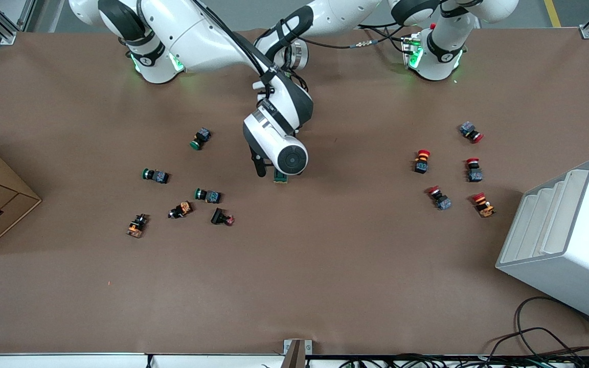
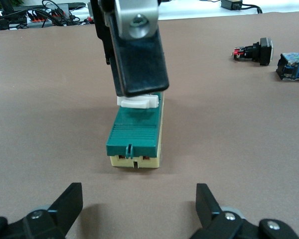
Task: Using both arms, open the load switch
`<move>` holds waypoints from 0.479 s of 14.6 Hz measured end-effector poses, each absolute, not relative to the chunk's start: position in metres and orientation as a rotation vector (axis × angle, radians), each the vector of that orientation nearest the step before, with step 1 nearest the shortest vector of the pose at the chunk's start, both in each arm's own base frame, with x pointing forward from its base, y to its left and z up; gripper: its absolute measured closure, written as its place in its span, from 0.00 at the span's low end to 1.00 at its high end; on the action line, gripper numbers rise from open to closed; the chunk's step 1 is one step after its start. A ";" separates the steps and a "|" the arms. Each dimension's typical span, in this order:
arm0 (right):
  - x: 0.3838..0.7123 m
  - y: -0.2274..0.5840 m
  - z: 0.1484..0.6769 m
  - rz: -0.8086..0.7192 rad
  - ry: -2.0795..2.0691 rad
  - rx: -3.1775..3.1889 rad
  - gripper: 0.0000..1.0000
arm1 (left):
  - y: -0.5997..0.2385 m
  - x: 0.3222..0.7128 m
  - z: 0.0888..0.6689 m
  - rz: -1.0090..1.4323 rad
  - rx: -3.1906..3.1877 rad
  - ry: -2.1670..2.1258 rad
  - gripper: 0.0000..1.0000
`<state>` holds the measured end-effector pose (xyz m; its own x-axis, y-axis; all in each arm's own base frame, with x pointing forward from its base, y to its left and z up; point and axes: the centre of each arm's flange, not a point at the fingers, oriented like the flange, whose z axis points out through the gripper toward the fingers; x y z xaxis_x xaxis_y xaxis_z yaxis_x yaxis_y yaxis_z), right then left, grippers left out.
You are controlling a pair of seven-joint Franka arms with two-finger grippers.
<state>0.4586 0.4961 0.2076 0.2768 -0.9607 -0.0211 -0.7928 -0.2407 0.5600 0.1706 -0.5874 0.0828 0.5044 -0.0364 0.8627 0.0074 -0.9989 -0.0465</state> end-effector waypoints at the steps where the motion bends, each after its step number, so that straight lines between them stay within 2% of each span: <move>1: 0.459 0.496 0.208 -0.507 -1.576 2.109 0.00 | -0.587 0.171 0.083 -1.542 -2.686 0.026 0.00; 7: 0.458 0.495 0.202 -0.507 -1.571 2.107 0.00 | -0.587 0.171 0.083 -1.542 -2.686 0.026 0.00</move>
<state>0.4577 0.4954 0.2017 0.2795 -0.9599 -0.0194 -0.7903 -0.2415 0.5631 0.1707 -0.5875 0.0829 0.5044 -0.0361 0.8627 0.0075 -0.9989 -0.0462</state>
